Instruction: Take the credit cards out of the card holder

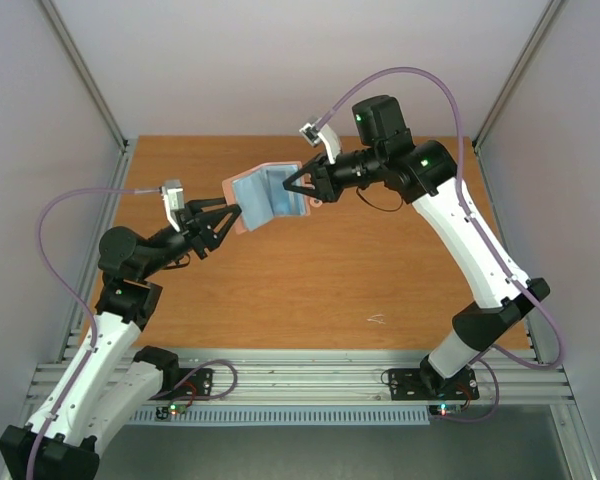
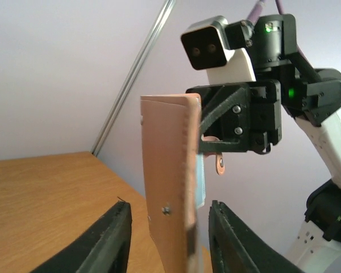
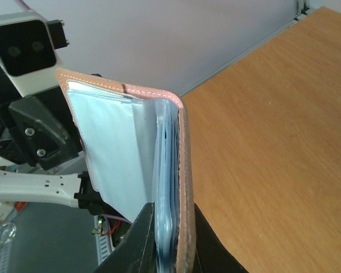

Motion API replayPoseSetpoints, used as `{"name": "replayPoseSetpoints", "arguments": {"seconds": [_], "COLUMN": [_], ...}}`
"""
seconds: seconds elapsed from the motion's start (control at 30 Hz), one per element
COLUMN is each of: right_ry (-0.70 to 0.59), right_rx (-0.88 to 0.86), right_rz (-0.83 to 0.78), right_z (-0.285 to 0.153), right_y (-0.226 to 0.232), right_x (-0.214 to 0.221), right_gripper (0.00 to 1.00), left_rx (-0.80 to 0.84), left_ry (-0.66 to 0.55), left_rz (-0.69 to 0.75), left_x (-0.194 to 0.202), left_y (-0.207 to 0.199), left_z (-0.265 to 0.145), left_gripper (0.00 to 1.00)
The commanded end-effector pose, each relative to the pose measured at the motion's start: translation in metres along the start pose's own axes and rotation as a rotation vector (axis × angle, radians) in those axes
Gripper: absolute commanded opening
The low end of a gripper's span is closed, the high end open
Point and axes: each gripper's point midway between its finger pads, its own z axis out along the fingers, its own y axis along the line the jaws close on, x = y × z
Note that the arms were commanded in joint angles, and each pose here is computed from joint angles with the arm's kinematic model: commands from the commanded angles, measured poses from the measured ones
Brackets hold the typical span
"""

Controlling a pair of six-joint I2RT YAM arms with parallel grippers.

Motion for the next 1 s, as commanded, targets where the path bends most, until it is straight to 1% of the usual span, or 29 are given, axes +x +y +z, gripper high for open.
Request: {"name": "replayPoseSetpoints", "arguments": {"seconds": [0.0, 0.3, 0.4, 0.47, 0.53, 0.63, 0.7, 0.73, 0.77, 0.8, 0.83, 0.87, 0.93, 0.97], "right_ry": [-0.052, -0.038, -0.028, -0.022, -0.018, -0.001, 0.026, 0.034, 0.037, 0.040, 0.048, 0.056, 0.050, 0.025], "right_rx": [-0.017, -0.057, -0.068, -0.069, -0.085, -0.073, -0.079, -0.083, -0.077, -0.055, -0.023, 0.022, 0.154, 0.213], "right_rz": [-0.034, -0.003, 0.004, 0.013, 0.022, 0.020, 0.003, 0.001, 0.000, 0.000, -0.011, -0.025, -0.032, -0.037], "right_z": [-0.014, -0.016, -0.016, -0.015, -0.012, 0.005, 0.019, 0.025, 0.029, 0.034, 0.039, 0.041, 0.047, 0.049], "right_y": [0.023, 0.035, 0.037, 0.037, 0.039, 0.038, 0.041, 0.041, 0.039, 0.034, 0.033, 0.029, 0.010, 0.002], "right_x": [-0.009, -0.002, 0.001, 0.003, 0.004, 0.005, 0.008, 0.009, 0.010, 0.011, 0.013, 0.015, 0.019, 0.016], "right_gripper": [0.01, 0.01, 0.01, 0.01, 0.02, 0.15, 0.28, 0.37, 0.48, 0.57, 0.63, 0.68, 0.90, 0.97], "left_rx": [0.000, 0.010, 0.016, 0.007, -0.016, 0.002, 0.019, 0.014, 0.005, -0.008, -0.024, -0.044, -0.061, -0.060], "left_ry": [-0.036, -0.055, -0.055, -0.050, -0.051, -0.061, -0.053, -0.053, -0.056, -0.062, -0.067, -0.070, -0.067, -0.064], "left_rz": [-0.005, -0.024, -0.029, -0.035, -0.045, -0.024, -0.025, -0.033, -0.040, -0.051, -0.062, -0.074, -0.086, -0.087], "left_x": [-0.007, -0.007, -0.006, -0.003, -0.001, -0.006, -0.007, -0.007, -0.008, -0.009, -0.010, -0.010, -0.008, -0.008], "left_y": [-0.003, -0.007, -0.009, -0.007, -0.001, -0.006, -0.009, -0.007, -0.005, -0.002, 0.001, 0.005, 0.009, 0.009], "left_z": [-0.001, -0.005, -0.006, -0.007, -0.007, -0.005, -0.002, 0.000, 0.001, 0.002, 0.002, 0.002, 0.002, 0.003], "left_gripper": [0.33, 0.06, 0.05, 0.00, 0.00, 0.00, 0.00, 0.00, 0.00, 0.00, 0.00, 0.00, 0.00, 0.00]}}
